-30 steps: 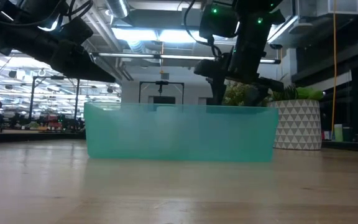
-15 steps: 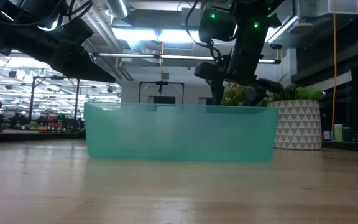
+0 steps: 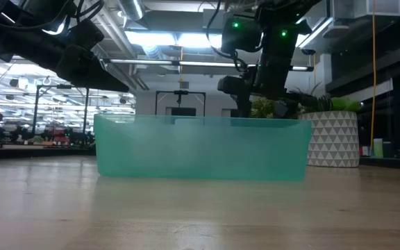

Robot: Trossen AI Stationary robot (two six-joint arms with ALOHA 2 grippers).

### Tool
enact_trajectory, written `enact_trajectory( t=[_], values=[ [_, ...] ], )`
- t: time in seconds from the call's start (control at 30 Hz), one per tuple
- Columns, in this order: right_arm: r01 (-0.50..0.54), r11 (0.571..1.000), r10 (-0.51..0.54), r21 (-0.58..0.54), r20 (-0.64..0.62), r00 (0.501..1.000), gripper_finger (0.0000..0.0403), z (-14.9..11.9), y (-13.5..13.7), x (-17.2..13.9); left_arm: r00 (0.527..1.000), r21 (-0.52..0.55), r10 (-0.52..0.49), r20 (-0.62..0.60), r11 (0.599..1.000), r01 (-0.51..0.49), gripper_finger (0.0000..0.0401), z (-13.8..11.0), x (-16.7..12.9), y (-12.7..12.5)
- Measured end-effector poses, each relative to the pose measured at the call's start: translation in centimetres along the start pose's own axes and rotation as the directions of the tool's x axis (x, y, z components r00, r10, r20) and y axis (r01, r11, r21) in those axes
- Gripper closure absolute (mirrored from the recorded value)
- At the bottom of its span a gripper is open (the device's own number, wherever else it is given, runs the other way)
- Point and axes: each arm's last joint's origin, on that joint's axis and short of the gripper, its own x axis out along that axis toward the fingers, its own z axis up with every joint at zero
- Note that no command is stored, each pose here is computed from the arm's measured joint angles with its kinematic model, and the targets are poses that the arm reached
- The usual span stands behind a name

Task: Pick and place pill bottles into a basket
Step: Put the white pill bottle into the blue bin

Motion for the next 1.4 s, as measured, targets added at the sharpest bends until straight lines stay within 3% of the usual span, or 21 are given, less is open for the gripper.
enact_trajectory(
  t=[0.43,1.4],
  values=[
    [0.000,1.000,0.000,-0.008,-0.007,1.000,0.0101,0.41,0.01,0.54,1.000,0.000,0.003,-0.001,1.000,-0.003,0.0356,-0.01,0.00,0.01],
    [0.000,1.000,0.000,-0.020,-0.024,1.000,0.0201,0.63,-0.11,0.66,1.000,0.000,0.003,-0.001,1.000,-0.003,0.0356,-0.01,0.00,0.01]
  ],
)
